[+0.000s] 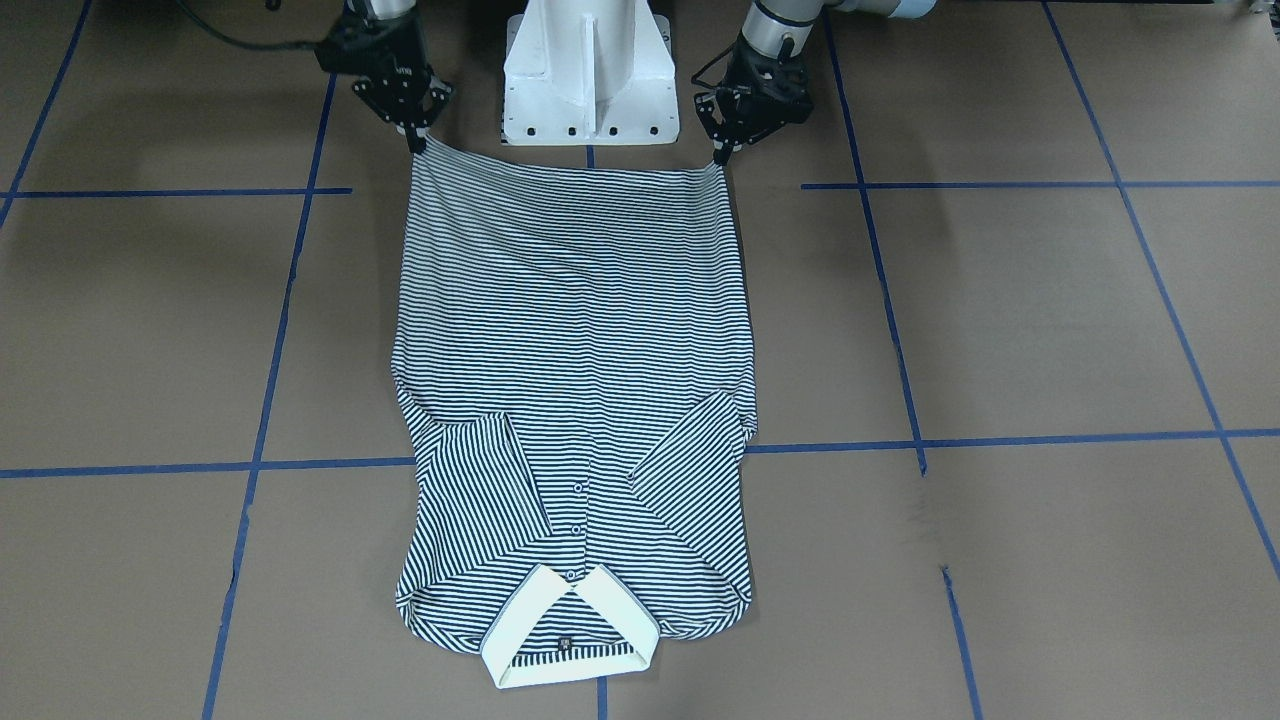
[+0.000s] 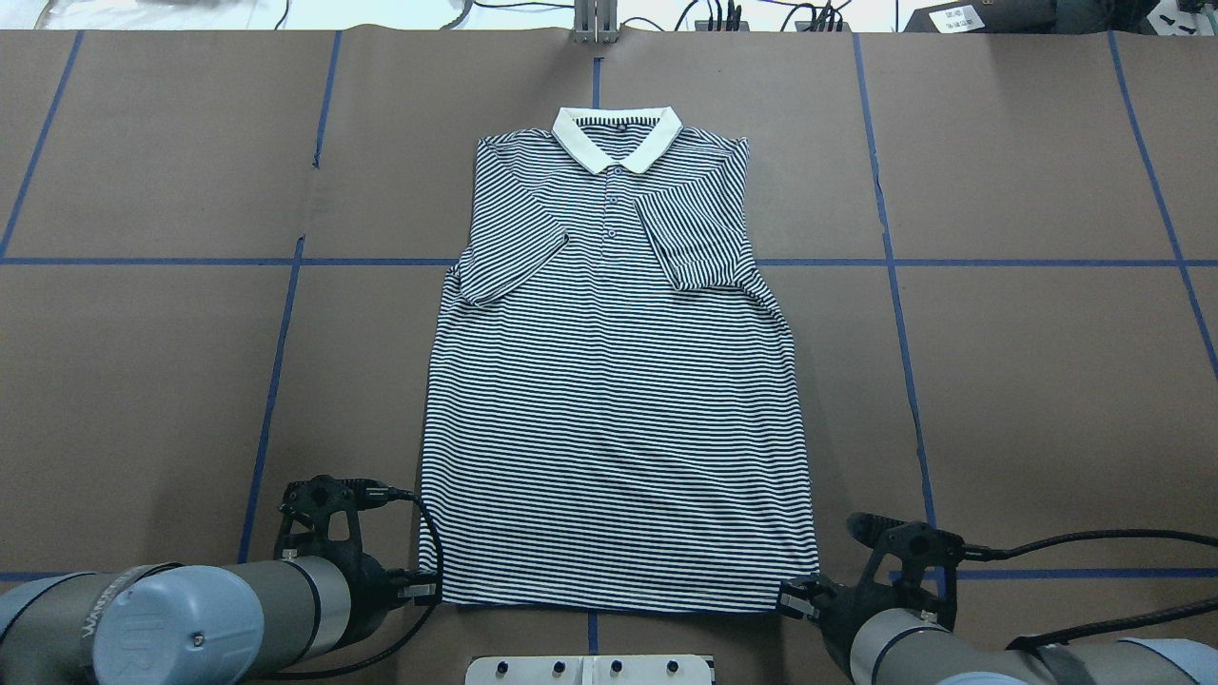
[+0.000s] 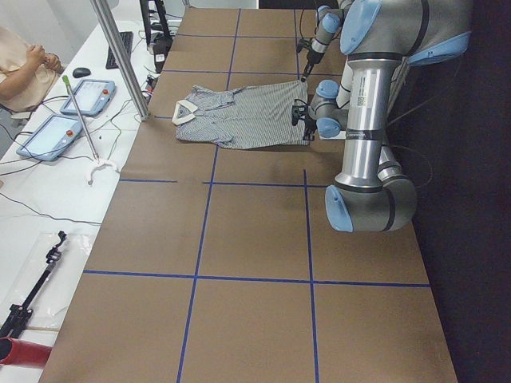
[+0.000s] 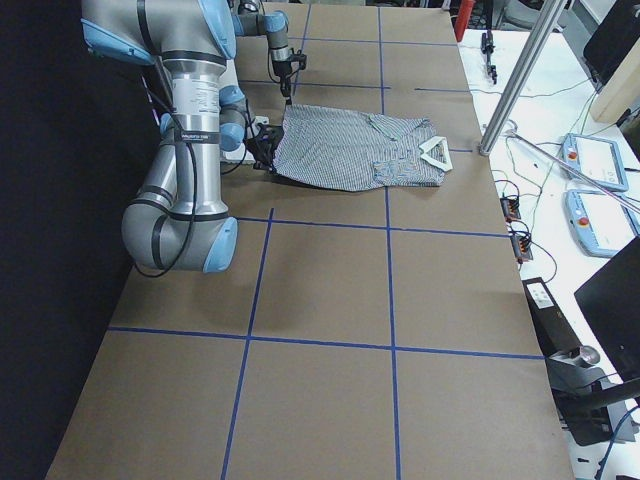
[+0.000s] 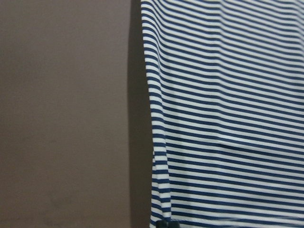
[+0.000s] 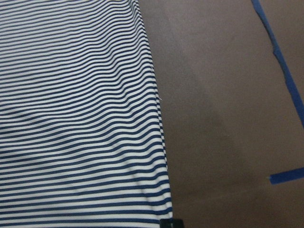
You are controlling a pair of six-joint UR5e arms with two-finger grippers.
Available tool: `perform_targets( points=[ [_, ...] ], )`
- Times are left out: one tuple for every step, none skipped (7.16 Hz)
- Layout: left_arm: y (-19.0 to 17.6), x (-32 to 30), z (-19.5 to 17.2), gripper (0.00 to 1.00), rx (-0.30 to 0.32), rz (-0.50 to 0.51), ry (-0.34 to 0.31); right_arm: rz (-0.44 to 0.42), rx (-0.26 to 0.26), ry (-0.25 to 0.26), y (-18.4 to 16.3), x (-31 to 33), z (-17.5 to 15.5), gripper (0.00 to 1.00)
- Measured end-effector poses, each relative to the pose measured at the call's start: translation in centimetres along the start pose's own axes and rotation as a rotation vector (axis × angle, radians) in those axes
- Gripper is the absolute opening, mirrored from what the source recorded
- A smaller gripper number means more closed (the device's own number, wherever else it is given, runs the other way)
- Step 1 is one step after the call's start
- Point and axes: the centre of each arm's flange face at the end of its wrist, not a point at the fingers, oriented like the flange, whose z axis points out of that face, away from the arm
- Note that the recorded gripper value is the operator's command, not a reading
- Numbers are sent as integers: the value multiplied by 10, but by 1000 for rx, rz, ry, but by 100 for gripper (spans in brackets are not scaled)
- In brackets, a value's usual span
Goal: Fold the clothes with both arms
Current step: 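Grasp the hem corners with both grippers, then lift the hem with both grippers and fold it toward the collar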
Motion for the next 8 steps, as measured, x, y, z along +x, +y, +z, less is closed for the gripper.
perform_targets(
  points=[
    [1,14,-42,0,-35,10,-5,0,-42,-14,-11,0,-50,0],
    [-2,31,-103,0,-70,16,0,10,-90,-26,-25,1,-97,0],
    [-14,42,-161,0,-94,-1,8,30,-134,-24,-38,-1,-128,0],
    [-30,50,-196,0,-100,-14,20,45,-152,-14,-50,-4,-142,0],
    [-44,55,-205,0,-86,19,17,47,-145,-15,-63,-10,-149,0],
    [-73,60,-198,0,-41,71,-16,41,-131,-18,-83,-19,-150,0],
    [-115,62,-188,0,19,103,-63,39,-116,-13,-110,-30,-145,0],
    [-157,63,-178,0,69,115,-105,33,-89,-3,-140,-45,-137,0]
  ],
)
